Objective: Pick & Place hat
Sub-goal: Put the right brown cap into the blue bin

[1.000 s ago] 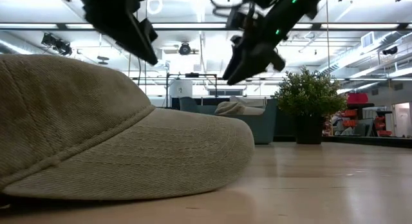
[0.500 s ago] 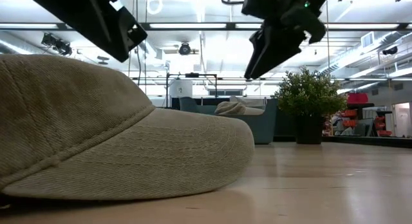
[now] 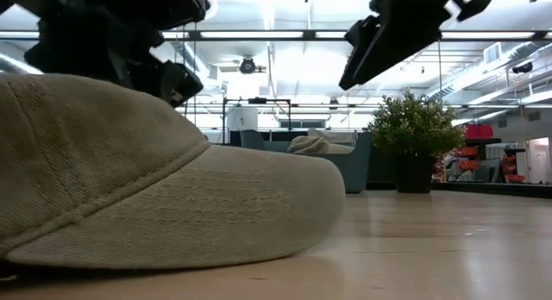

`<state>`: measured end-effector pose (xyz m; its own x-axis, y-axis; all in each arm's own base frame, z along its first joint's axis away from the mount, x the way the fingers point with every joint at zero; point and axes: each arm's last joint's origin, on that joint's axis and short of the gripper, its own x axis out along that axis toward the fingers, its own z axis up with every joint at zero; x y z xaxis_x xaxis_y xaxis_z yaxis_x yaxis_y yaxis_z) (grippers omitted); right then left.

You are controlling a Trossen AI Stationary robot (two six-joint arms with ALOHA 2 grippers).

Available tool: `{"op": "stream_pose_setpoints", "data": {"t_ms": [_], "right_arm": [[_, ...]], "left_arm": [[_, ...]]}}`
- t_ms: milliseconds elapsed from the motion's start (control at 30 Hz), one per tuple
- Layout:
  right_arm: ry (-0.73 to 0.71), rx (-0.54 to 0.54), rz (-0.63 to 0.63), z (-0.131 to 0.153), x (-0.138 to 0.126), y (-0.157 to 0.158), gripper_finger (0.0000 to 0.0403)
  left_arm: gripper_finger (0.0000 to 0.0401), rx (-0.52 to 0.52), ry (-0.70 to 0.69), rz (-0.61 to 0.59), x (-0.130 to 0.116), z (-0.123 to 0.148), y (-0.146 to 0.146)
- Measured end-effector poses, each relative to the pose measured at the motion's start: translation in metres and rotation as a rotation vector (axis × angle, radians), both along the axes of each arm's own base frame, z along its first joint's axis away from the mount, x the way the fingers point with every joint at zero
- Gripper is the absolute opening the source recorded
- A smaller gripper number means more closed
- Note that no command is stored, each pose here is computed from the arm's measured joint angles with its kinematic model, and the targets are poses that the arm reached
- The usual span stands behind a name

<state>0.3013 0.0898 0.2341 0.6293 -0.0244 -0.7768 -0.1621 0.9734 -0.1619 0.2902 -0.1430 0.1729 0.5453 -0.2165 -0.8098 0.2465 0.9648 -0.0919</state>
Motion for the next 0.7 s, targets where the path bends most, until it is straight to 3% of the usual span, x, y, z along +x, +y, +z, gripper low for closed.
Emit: {"op": "stream_pose_setpoints", "data": {"t_ms": [267, 433, 700], "right_arm": [[-0.001, 0.052, 0.005, 0.0, -0.007, 0.021, 0.0185], [0.0, 0.047, 0.031, 0.0, -0.009, 0.027, 0.0185], [0.0, 0.046, 0.031, 0.0, -0.009, 0.027, 0.0185]], "left_arm": [[0.0135, 0.006, 0.037, 0.033, 0.004, -0.01, 0.003], [0.0135, 0.022, -0.041, 0.03, 0.012, 0.008, -0.001], [0.014, 0.111, -0.079, -0.099, 0.018, 0.026, -0.008]]}}
